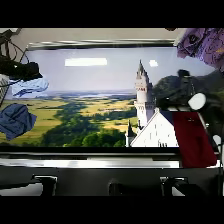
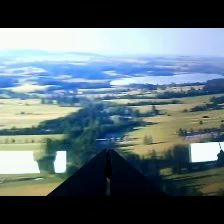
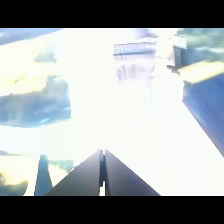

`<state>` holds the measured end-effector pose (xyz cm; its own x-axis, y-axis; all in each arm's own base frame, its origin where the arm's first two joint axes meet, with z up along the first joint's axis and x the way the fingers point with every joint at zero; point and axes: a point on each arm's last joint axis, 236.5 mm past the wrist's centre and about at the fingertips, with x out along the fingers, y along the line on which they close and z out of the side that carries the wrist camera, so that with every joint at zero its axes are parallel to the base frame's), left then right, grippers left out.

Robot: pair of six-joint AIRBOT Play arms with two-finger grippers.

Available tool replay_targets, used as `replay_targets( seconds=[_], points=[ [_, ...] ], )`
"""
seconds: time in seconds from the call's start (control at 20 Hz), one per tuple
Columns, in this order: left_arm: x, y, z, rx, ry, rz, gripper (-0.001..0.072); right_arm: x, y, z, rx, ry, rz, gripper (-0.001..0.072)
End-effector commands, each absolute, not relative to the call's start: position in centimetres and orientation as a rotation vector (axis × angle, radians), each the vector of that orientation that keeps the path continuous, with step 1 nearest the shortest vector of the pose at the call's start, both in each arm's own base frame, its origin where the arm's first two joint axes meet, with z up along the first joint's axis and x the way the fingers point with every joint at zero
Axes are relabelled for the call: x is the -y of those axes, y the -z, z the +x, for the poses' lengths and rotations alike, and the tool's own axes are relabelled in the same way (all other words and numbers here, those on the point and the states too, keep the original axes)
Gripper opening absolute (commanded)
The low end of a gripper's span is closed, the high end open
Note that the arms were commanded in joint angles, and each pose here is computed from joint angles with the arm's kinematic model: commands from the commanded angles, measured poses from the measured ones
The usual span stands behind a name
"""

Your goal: Fold the clothes and pants, and hang the long-sleeved shirts on hangers.

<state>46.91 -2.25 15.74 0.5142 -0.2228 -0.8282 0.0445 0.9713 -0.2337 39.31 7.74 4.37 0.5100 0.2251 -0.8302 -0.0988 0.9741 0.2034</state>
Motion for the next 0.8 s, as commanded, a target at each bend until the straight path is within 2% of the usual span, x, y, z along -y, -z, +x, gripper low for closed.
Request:
replay_targets(
  seconds=[0.0,0.2,0.75],
  points=[
    [1.3,-16.8,45.7,-0.934,0.120,-0.117,0.0014,-12.7,-4.6,39.7,-0.956,-0.313,-0.008,0.0027],
    [0.7,-17.0,44.1,-0.959,0.102,-0.093,0.0018,-12.8,-4.7,39.5,-0.960,-0.318,-0.010,0.0027],
    [0.8,-16.2,44.4,-0.976,0.104,-0.096,0.0018,-12.8,-4.8,39.6,-0.952,-0.316,-0.009,0.0027]
  ],
)
